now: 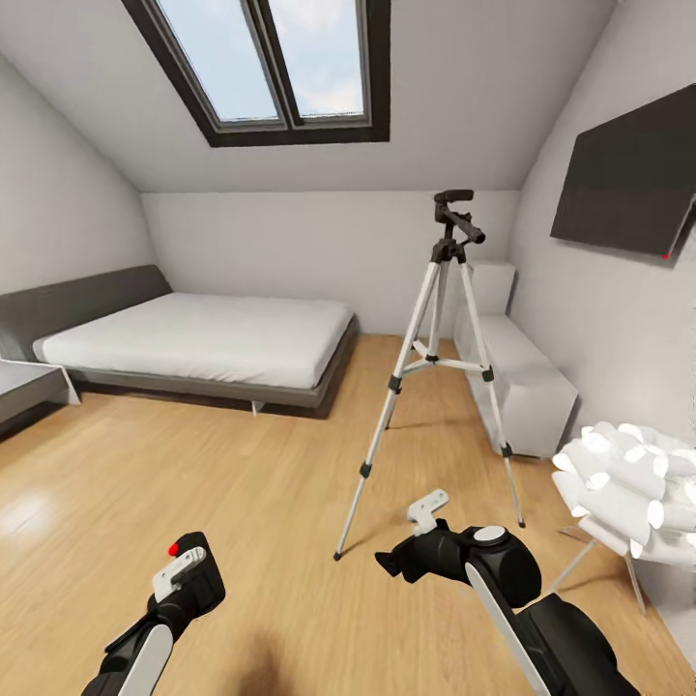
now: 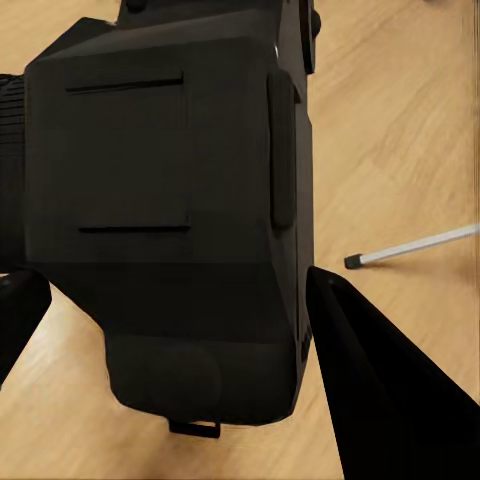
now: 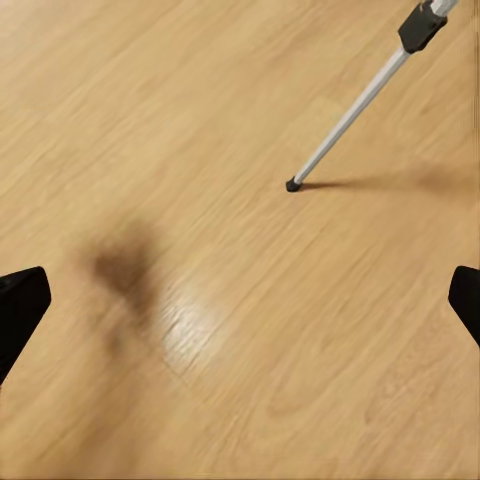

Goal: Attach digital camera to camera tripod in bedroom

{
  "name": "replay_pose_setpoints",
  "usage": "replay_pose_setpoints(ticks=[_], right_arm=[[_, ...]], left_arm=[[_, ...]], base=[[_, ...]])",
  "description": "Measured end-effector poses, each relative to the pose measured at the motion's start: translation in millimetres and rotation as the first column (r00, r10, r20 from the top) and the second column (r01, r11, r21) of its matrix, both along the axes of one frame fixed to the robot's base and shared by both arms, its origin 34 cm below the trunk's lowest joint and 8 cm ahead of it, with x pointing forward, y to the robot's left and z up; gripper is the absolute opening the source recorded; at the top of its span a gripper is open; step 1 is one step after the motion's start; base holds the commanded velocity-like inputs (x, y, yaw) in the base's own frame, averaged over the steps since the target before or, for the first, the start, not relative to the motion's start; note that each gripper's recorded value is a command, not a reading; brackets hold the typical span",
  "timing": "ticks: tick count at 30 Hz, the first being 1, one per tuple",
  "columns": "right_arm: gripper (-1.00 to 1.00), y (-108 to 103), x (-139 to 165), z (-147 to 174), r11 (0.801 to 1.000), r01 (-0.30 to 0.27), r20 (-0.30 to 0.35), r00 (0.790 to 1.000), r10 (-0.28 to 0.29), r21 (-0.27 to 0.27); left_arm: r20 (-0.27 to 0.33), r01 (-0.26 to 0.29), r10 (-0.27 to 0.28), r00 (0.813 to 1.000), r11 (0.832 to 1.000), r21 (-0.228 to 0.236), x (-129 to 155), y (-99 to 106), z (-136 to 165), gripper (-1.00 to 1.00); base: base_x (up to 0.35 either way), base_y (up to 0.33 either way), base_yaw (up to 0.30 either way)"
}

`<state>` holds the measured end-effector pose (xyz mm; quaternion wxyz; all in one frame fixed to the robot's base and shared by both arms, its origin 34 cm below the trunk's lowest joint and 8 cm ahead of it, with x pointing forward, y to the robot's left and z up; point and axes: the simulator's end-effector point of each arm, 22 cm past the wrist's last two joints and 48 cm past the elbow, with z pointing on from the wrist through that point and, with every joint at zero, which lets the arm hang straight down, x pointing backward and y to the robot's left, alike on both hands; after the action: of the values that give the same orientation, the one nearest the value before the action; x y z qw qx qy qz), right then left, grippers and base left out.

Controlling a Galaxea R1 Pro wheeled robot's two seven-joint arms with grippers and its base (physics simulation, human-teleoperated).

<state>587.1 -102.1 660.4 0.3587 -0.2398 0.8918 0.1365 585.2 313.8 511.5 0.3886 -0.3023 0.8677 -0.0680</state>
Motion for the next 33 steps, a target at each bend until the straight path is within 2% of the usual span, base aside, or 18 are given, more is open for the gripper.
replay_pose_setpoints(ticks=[11, 23, 33], right_arm=[[1.00, 0.0, 0.2, 4.1, 1.000, -0.002, 0.011, 1.000, 0.002, 0.000], [1.00, -0.2, 1.6, 9.4, 1.000, 0.001, 0.028, 1.000, -0.001, -0.001], [1.00, -0.8, 2.1, 13.3, 1.000, 0.002, 0.039, 0.999, -0.002, -0.003]], left_arm=[[0.008, 0.000, 0.000, 1.000, 1.000, 0.000, 1.2, 0.0, 3.8, -1.00], [0.027, -0.003, 0.003, 1.000, 1.000, 0.000, 2.9, -0.2, 10.2, -1.00], [0.032, -0.004, 0.004, 0.999, 1.000, 0.002, 3.0, 1.6, 12.3, -1.00]], base=[[0.118, 0.287, -0.258], [0.056, 0.112, -0.257], [0.148, 0.253, -0.253]])
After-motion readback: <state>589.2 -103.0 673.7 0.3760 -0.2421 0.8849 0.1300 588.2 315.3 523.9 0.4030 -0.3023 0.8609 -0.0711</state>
